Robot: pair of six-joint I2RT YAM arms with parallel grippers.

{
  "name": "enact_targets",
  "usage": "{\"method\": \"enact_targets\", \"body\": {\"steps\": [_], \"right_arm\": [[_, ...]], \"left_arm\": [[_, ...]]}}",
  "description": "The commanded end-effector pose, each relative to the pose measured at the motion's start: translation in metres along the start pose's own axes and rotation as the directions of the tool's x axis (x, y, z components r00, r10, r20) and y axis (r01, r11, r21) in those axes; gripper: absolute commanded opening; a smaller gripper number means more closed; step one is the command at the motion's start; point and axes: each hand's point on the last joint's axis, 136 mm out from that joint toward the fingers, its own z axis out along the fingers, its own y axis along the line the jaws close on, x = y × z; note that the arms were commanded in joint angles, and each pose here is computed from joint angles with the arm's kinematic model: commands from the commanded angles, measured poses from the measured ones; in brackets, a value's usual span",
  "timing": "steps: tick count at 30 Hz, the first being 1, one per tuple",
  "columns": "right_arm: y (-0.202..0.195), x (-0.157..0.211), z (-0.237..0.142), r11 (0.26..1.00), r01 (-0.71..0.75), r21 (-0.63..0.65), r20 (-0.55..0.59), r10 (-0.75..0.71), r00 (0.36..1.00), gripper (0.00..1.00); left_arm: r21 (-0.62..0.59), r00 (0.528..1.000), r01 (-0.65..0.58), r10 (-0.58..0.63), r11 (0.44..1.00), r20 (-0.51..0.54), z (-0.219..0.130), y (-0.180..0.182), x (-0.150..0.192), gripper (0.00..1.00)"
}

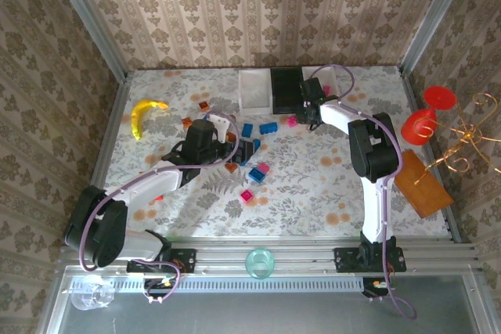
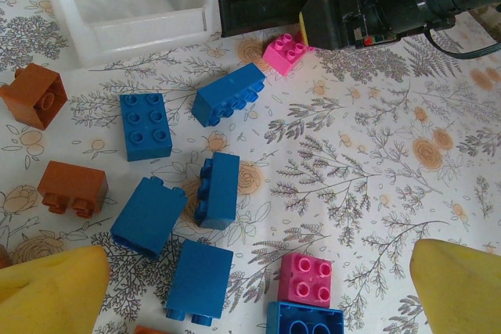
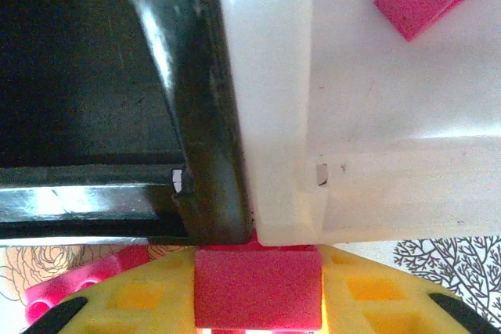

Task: Sort the legos into containers by color
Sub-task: Pick up the lego from the top-center of the table, then place the lego in the container.

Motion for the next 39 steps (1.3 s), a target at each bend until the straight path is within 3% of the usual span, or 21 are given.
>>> {"method": "enact_targets", "body": {"steps": [1,5,10,15,19,31,39], "right_arm": [[-0.002,-0.003,-0.022,1.000,-0.001,-0.024,0.020,0.002,1.000,0.35],[-0.004,-0.005,-0.060,0.998,-0.016,-0.052,0.089,0.021,0.996,0.34],[-0.005,-0.032,-0.095,0.999,0.001,-0.052,0.209,0.010,0.978,0.34],[-0.027,-0.064,-0.094,0.994,0.018,0.103,0.248,-0.043,0.968,0.34],[-0.045,-0.087,-0.077,0.989,-0.022,0.147,0.238,-0.014,0.971,0.34],[-0.058,-0.131,-0.010,0.990,-0.073,0.123,0.158,0.053,0.986,0.41],[-0.044,-0.138,-0.043,0.996,-0.044,0.083,0.183,0.028,0.983,0.58]], "left_arm": [[0.002,1.000,0.002,-0.002,1.000,0.016,-0.003,0.001,-0.002,1.00],[0.041,0.999,0.000,-0.001,0.999,0.035,0.001,-0.007,-0.007,1.00],[0.146,0.994,-0.028,0.011,0.989,0.111,0.006,-0.034,-0.029,1.00],[0.252,0.981,-0.109,0.063,0.962,0.184,0.015,-0.065,-0.044,1.00],[0.297,0.980,-0.092,0.034,0.950,0.197,0.022,-0.074,-0.050,0.99],[0.187,0.996,-0.060,0.048,0.980,0.069,0.036,-0.058,-0.042,0.99],[0.068,0.998,-0.063,0.064,0.996,-0.008,0.028,-0.031,-0.024,1.00]]}}
